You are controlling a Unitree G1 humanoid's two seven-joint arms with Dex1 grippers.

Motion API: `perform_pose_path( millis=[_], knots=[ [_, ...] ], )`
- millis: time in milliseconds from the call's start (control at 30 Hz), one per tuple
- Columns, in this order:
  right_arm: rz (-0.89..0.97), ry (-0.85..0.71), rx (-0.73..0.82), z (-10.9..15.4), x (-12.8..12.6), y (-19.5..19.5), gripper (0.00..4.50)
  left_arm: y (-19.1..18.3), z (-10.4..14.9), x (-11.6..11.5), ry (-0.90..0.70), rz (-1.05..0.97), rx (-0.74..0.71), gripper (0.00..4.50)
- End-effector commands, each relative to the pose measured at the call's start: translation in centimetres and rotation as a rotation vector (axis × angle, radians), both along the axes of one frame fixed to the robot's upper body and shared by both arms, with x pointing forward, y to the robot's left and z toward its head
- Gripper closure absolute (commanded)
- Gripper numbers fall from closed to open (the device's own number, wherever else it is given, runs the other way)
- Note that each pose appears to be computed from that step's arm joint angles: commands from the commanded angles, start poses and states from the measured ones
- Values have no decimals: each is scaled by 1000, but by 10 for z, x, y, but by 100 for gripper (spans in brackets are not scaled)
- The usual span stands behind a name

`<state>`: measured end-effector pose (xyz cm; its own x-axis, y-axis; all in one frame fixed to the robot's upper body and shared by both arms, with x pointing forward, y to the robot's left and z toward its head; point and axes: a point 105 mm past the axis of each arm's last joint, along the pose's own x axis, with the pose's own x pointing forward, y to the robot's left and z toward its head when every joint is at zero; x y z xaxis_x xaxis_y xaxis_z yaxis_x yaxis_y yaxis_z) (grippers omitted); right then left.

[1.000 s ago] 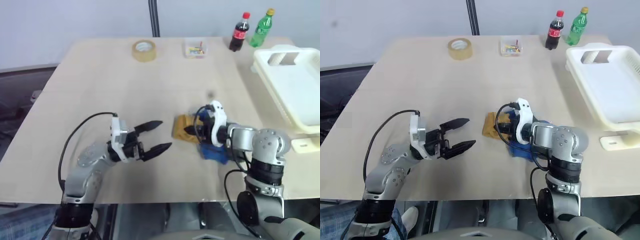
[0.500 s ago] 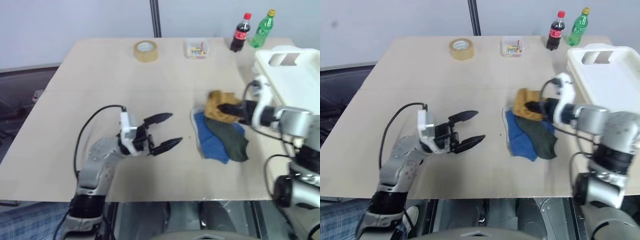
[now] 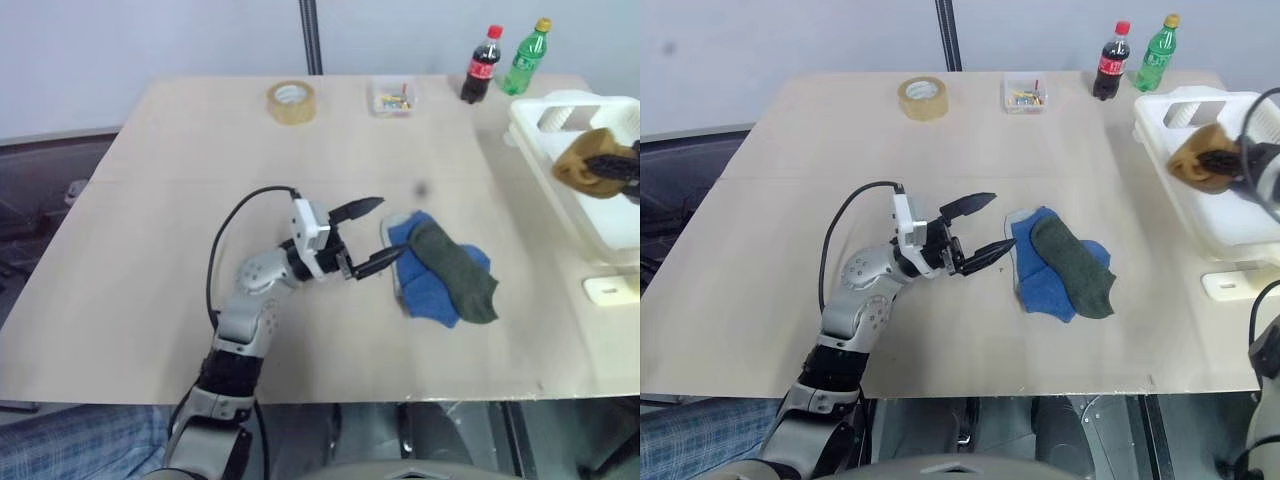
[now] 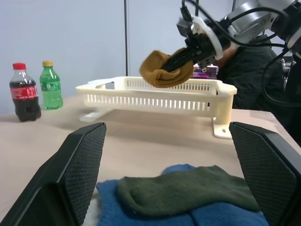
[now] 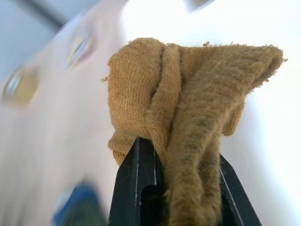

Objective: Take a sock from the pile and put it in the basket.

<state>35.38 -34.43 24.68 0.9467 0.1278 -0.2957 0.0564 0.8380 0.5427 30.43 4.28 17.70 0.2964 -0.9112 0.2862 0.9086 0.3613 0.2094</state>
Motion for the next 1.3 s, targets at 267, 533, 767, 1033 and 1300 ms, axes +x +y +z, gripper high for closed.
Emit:
perform_pose_path(
  millis=[267, 533, 767, 1033, 1300],
  knots=[
    [-169, 71, -251, -34, 10, -52, 45, -5, 4, -2, -50, -22, 4, 0],
    [-48, -119, -646, -5, 4, -56, 11, -2, 2, -7, -55, -29, 23, 0],
    [19, -216, -674, 12, -7, -43, 11, -1, 0, -8, -49, -38, 36, 0],
    [489, -562, -502, 21, -42, 55, 11, 11, -5, -9, -46, -23, 77, 0],
    [747, -466, -437, -34, -79, 107, 11, 32, -21, -17, 31, 37, 111, 0]
  ],
)
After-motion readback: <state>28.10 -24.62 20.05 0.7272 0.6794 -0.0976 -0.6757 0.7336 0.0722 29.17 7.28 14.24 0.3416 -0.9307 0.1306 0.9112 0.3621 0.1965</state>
